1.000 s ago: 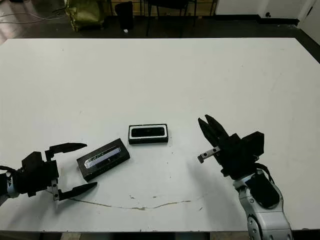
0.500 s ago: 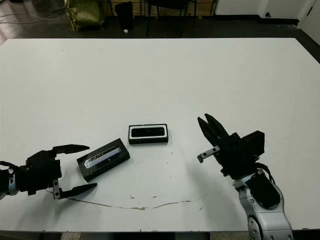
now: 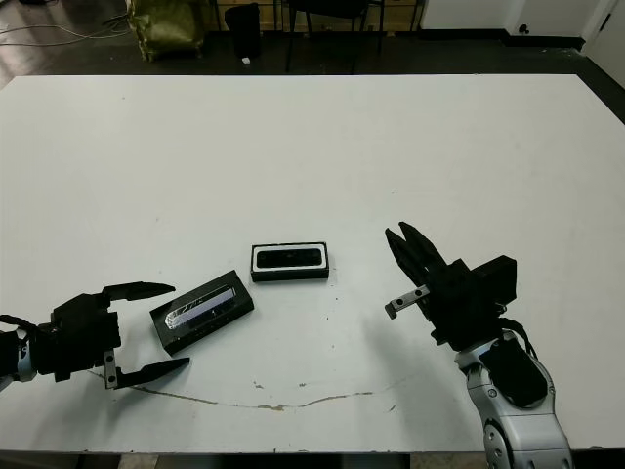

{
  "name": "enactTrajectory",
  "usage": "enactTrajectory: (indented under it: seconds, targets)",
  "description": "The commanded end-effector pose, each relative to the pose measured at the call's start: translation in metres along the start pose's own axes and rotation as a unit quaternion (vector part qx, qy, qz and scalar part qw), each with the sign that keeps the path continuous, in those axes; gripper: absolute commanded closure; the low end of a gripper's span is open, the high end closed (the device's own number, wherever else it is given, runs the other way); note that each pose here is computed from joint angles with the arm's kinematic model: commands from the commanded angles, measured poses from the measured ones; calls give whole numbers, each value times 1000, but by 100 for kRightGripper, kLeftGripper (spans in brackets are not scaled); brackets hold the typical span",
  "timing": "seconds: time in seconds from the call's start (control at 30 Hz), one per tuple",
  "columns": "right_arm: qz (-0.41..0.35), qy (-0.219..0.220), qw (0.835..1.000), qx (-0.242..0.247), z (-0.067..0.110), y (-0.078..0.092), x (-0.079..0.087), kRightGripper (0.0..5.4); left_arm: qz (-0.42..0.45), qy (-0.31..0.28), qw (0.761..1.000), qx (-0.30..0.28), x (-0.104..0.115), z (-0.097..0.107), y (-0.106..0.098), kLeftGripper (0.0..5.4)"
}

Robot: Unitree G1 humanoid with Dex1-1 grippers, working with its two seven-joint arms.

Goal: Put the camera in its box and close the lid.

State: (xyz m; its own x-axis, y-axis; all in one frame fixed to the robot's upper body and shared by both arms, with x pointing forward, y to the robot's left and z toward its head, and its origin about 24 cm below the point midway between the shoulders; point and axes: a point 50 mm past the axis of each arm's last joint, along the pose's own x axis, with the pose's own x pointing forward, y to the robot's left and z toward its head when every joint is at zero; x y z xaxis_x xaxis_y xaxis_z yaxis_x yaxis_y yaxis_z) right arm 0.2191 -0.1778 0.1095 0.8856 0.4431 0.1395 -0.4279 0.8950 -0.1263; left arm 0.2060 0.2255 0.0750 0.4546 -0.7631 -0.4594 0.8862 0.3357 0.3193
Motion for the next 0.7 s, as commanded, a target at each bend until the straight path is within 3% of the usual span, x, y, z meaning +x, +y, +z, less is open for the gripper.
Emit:
enactTrajectory:
  seconds: [0.03, 0.6, 0.63, 0.67, 0.7]
  targets:
    - [-2, 14, 1000, -3, -4, -2, -3, 540, -9, 22, 1000, -7, -1, -5, -2, 51]
    - [-2, 14, 1000, -3, -4, -2, -2, 540, -9, 22, 1000, -7, -1, -5, -2, 51]
    - [-4, 18, 1000, -1, -4, -2, -3, 540, 31, -5, 992, -125, 4, -23, -5, 60]
    - [-5, 21, 1000, 1, -4, -1, -3, 540, 90, -55, 993, -51, 14, -26, -5, 56]
    - [-7, 25, 1000, -1, -4, -1, -3, 540, 114, -60, 983, -130, 14, -29, -9, 65]
